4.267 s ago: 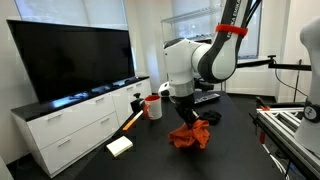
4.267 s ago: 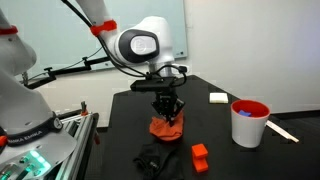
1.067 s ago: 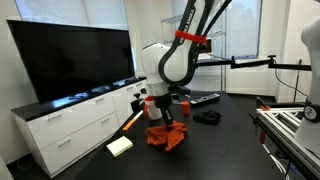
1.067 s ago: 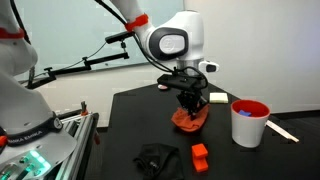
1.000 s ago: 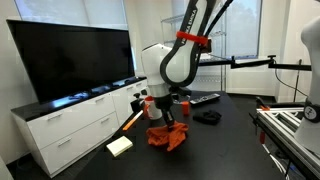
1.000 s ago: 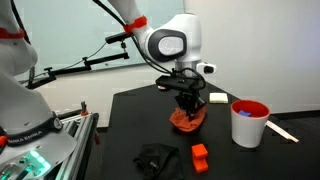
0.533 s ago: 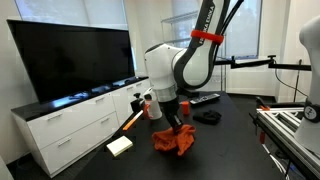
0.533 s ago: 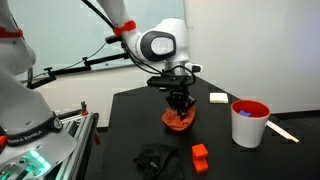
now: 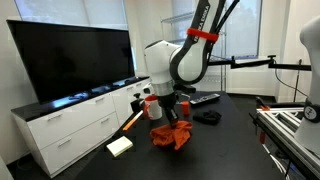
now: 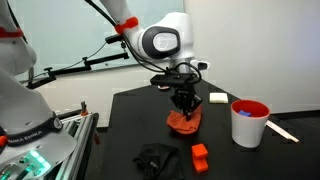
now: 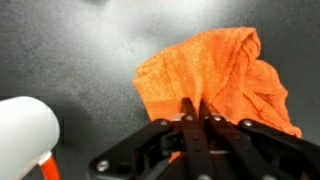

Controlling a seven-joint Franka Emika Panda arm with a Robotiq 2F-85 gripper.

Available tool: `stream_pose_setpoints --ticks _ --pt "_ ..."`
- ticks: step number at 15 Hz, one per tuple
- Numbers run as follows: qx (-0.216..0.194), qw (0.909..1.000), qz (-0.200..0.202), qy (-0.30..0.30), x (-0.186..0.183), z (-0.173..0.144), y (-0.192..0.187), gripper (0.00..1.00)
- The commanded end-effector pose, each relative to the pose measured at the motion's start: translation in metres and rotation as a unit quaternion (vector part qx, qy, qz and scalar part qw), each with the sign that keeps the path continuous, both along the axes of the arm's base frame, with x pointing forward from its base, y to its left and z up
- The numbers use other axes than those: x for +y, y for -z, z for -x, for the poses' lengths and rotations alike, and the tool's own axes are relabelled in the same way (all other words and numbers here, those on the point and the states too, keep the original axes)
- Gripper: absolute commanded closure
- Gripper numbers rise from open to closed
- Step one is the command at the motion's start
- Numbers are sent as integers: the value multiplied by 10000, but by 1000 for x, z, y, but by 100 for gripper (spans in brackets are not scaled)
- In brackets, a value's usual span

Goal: Use the orange towel to wipe the surface

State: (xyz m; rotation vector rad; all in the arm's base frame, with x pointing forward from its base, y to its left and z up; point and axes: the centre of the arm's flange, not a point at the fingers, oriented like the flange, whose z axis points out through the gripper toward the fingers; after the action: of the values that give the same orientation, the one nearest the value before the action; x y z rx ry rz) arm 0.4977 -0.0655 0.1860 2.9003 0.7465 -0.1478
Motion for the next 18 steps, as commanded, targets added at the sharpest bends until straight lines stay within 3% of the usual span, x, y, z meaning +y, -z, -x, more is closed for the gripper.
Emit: stream_pose_setpoints --ticks 1,8,18 --pt "-230 9993 -164 252 -8 -18 -40 98" --pt "-616 9958 -510 448 11 -46 -65 98" --pt "-217 9983 -476 -251 76 -18 -20 98"
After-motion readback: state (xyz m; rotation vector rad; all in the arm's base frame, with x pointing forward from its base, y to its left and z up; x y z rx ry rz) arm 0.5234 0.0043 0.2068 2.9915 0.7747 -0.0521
